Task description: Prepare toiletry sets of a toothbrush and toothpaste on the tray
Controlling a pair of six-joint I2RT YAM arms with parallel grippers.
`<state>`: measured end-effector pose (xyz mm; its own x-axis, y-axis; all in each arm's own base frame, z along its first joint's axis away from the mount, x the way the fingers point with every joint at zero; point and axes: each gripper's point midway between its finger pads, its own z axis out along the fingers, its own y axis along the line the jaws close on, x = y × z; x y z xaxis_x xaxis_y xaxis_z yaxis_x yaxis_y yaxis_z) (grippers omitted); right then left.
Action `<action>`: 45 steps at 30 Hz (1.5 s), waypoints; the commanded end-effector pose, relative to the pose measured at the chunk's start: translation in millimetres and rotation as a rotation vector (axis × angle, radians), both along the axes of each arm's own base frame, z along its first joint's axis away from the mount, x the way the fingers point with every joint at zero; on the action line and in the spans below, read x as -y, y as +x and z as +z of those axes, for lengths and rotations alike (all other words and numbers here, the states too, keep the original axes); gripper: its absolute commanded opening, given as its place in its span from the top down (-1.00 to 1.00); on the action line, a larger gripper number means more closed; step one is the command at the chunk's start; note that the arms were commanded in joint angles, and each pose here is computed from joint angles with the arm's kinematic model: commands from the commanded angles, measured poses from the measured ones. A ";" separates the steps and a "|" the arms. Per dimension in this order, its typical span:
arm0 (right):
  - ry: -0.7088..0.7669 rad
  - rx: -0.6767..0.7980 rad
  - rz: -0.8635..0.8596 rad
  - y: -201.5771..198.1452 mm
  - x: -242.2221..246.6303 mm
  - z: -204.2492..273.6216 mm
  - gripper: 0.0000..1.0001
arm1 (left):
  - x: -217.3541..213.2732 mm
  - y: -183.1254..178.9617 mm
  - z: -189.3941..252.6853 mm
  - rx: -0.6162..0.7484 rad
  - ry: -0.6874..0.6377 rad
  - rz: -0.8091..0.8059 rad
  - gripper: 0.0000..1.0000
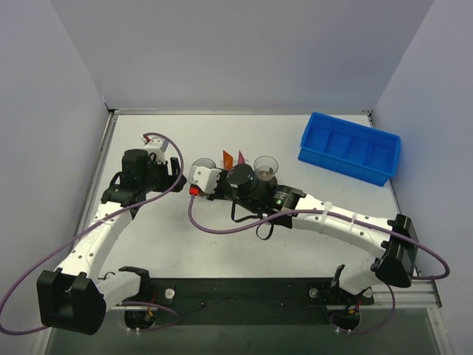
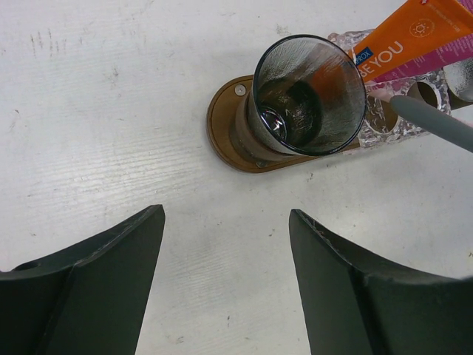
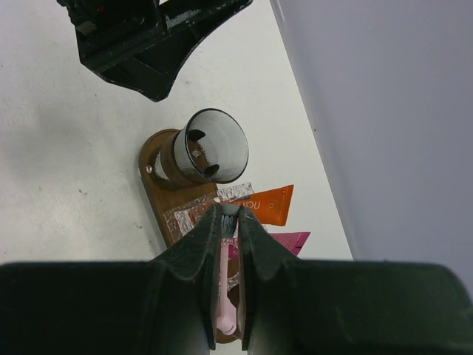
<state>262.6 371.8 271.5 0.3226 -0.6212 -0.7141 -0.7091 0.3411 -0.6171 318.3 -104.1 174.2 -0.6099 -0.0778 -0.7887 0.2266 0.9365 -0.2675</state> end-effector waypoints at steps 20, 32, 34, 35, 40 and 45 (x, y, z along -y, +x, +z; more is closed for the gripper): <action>-0.018 0.039 -0.035 11.9 -10.2 -14.0 1.00 | 3.1 4.0 17.0 0.075 -0.023 -0.023 -0.57; -0.035 0.021 -0.040 17.9 -8.9 -29.7 1.00 | 4.3 3.7 19.6 0.082 -0.027 -0.028 -0.57; -0.038 0.024 -0.038 18.9 -10.4 -32.2 1.00 | 4.1 3.8 18.7 0.080 -0.028 -0.028 -0.57; -0.043 0.024 -0.039 19.9 -10.6 -33.9 1.00 | 4.5 3.4 18.4 0.079 -0.027 -0.029 -0.57; -0.055 0.030 -0.039 23.4 -10.8 -39.5 1.00 | 4.2 3.3 19.0 0.082 -0.027 -0.030 -0.57; -0.083 0.042 -0.040 25.1 -10.3 -46.7 1.00 | 5.3 3.6 19.1 0.082 -0.029 -0.034 -0.57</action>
<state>280.4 379.1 218.4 0.3019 -0.7028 -0.6441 -0.6953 0.3000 -0.6531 316.4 -107.7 178.8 -0.6007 -0.0788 -0.7956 0.2485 0.9274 -0.2795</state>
